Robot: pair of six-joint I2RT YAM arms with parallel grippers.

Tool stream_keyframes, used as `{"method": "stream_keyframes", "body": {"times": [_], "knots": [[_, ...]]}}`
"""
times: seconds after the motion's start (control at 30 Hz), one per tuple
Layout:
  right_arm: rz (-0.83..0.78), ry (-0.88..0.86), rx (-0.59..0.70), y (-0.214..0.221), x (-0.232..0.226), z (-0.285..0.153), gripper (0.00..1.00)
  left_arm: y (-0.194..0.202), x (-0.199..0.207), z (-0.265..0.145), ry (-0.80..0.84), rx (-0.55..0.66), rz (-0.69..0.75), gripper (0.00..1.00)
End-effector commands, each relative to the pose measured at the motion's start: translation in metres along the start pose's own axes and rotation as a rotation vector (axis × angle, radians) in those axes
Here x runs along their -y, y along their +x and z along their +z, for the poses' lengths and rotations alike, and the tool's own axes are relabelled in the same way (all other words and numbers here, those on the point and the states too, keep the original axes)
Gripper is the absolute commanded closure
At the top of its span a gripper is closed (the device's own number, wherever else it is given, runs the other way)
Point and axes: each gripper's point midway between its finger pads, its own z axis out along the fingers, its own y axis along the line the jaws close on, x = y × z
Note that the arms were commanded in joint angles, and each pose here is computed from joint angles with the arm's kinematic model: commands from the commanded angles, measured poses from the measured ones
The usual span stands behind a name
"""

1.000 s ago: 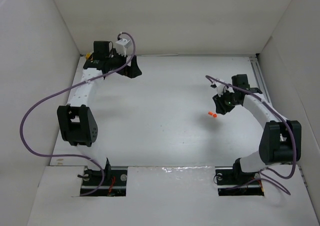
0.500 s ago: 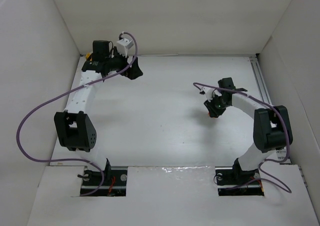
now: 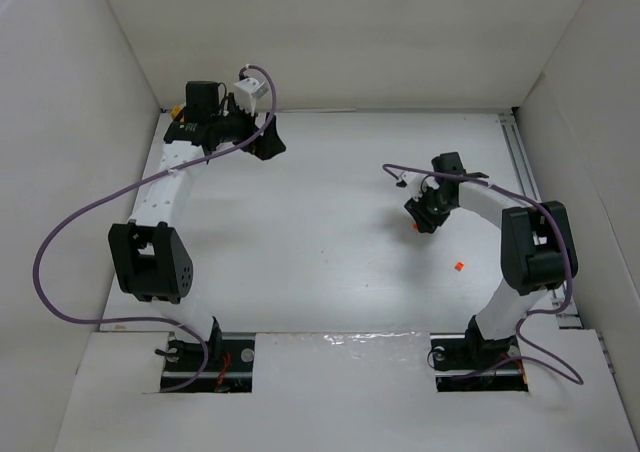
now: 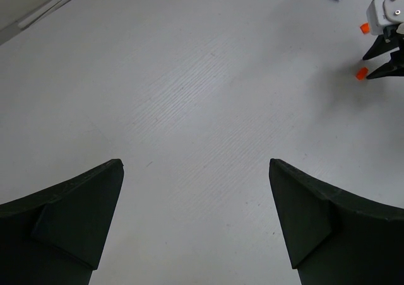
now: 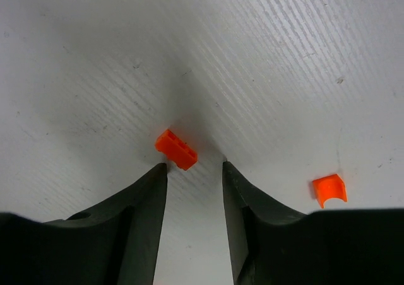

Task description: Sort the legos into containers by color

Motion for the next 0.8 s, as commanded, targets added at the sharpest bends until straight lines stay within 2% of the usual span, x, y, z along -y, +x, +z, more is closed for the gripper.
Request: {"method": "stream_keyframes", "body": {"times": [0.0, 0.53, 0.77], "knots": [[-0.042, 0.052, 0.058, -0.021, 0.014, -0.002, 0.54, -0.014, 0.003, -0.004, 0.011, 0.034, 0.040, 0.00], [-0.313, -0.068, 0.022, -0.011, 0.002, 0.003, 0.52, -0.015, 0.000, 0.001, 0.021, 0.030, 0.044, 0.00], [-0.382, -0.098, 0.014, -0.014, 0.001, 0.004, 0.52, -0.013, -0.001, 0.001, 0.014, 0.021, 0.047, 0.00]]}}
